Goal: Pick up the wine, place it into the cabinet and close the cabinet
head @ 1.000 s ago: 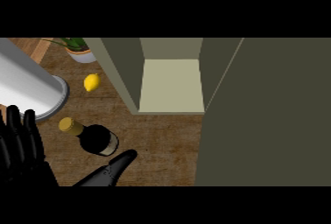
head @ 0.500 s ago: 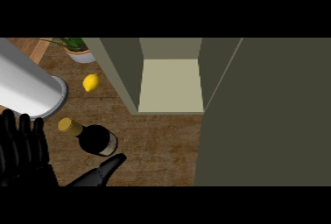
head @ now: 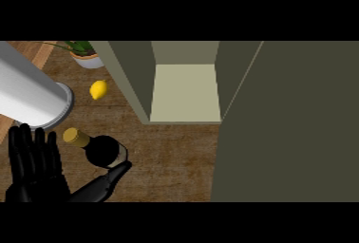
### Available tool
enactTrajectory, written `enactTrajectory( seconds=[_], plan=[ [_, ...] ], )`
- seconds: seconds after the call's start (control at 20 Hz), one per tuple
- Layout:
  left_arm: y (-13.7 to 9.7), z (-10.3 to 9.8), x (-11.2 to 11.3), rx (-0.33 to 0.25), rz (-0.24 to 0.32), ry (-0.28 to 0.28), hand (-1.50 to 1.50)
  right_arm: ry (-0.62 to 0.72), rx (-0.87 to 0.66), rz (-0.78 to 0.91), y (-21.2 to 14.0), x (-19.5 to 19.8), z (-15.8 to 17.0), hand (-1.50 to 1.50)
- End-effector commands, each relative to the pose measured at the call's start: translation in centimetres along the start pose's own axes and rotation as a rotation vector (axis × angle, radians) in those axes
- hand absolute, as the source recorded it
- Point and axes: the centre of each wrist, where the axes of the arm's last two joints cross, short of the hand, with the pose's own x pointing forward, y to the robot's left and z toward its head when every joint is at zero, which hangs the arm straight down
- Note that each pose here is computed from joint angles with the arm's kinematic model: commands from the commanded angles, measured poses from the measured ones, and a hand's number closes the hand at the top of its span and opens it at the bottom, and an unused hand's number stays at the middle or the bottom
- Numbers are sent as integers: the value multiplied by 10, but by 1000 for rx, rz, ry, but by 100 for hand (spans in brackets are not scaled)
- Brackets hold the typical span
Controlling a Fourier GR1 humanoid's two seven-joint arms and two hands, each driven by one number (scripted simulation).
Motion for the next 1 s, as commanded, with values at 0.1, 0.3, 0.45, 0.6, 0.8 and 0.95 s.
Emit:
enactTrajectory(
  seconds=[0.1, 0.3, 0.45, 0.6, 0.8, 0.95],
  plan=[
    [21, -10, -34, 42, -28, -21, -150, -66, 5, -40, 1, 19, 24, -150],
    [31, -16, -53, 44, -11, -3, -150, -58, 3, -37, 1, 28, 19, -150],
    [28, -25, -72, 34, 6, 7, -150, -52, 15, -24, 3, 30, 28, -150],
    [38, -38, -89, 43, -3, -16, -150, -55, 29, -32, 2, 29, 15, -150],
    [47, -6, -112, 19, -5, 24, -150, -61, 14, -44, 3, 36, 27, -150],
    [51, -27, -105, -28, 16, 35, -150, -59, 25, -28, -3, 41, 16, -150]
  ],
)
